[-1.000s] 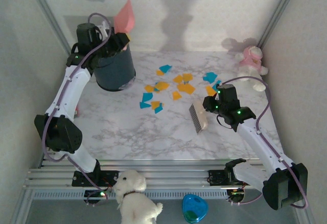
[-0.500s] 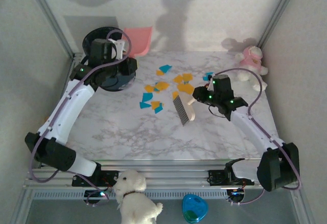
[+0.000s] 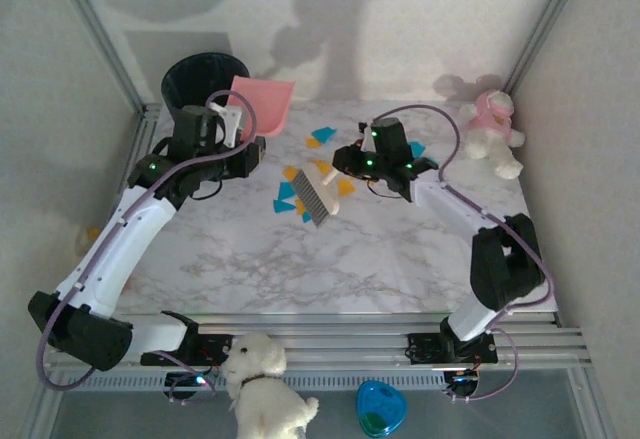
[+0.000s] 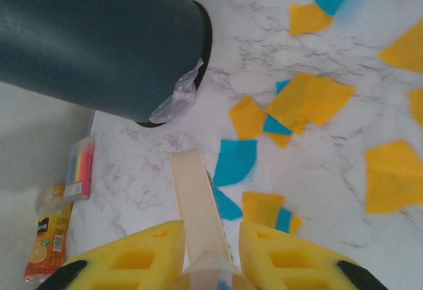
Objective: Sweep away the paper scraps from the table
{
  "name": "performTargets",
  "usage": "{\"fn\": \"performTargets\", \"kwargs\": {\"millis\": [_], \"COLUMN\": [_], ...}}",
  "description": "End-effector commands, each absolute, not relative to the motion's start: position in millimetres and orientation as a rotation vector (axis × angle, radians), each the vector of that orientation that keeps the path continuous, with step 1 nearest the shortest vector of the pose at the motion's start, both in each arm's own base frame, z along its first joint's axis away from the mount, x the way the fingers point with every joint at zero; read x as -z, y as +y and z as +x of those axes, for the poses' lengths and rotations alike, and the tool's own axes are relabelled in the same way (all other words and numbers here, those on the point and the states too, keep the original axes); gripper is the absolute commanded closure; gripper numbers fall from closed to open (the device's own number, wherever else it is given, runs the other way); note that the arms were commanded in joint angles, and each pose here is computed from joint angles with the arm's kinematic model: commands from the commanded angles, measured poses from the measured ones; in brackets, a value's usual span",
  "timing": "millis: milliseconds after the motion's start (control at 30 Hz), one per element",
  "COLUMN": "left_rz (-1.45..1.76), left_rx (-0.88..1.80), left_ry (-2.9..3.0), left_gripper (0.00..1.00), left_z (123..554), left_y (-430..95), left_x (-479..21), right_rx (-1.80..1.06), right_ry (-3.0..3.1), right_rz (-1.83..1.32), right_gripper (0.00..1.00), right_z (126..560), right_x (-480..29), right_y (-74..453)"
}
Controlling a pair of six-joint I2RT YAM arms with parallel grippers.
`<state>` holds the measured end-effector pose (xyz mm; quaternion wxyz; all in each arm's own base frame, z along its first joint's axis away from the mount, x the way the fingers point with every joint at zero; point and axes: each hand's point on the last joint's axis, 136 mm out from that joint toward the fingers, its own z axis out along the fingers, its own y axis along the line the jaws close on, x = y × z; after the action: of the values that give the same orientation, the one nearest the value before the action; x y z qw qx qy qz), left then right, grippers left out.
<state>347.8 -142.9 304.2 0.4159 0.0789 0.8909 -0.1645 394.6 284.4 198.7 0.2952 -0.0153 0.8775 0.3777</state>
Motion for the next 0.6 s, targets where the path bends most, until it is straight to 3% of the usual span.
{"fn": "performTargets", "kwargs": {"millis": [0, 333, 567], "left_rz": [0.209, 0.204, 0.211], "left_rx": [0.389, 0.384, 0.389], "left_ry": [2.196, 2.21, 2.225], "left_gripper": [1.0, 1.0, 1.0], "left_z": [340.0, 333.9, 332.6], "left_y": [-139.7, -136.7, -137.6], "left_x": [-312.1, -305.7, -299.7], "right_rx": [-1.096, -1.18, -1.063], "right_ry": [2.276, 2.334, 2.417], "right_rz": [-0.069, -0.006, 0.079], "right_gripper": [1.0, 1.0, 1.0], "right_z": [412.0, 447.0, 457.8], "right_x": [-216.4, -181.2, -148.2], "right_y": [312.2, 354.7, 347.9]}}
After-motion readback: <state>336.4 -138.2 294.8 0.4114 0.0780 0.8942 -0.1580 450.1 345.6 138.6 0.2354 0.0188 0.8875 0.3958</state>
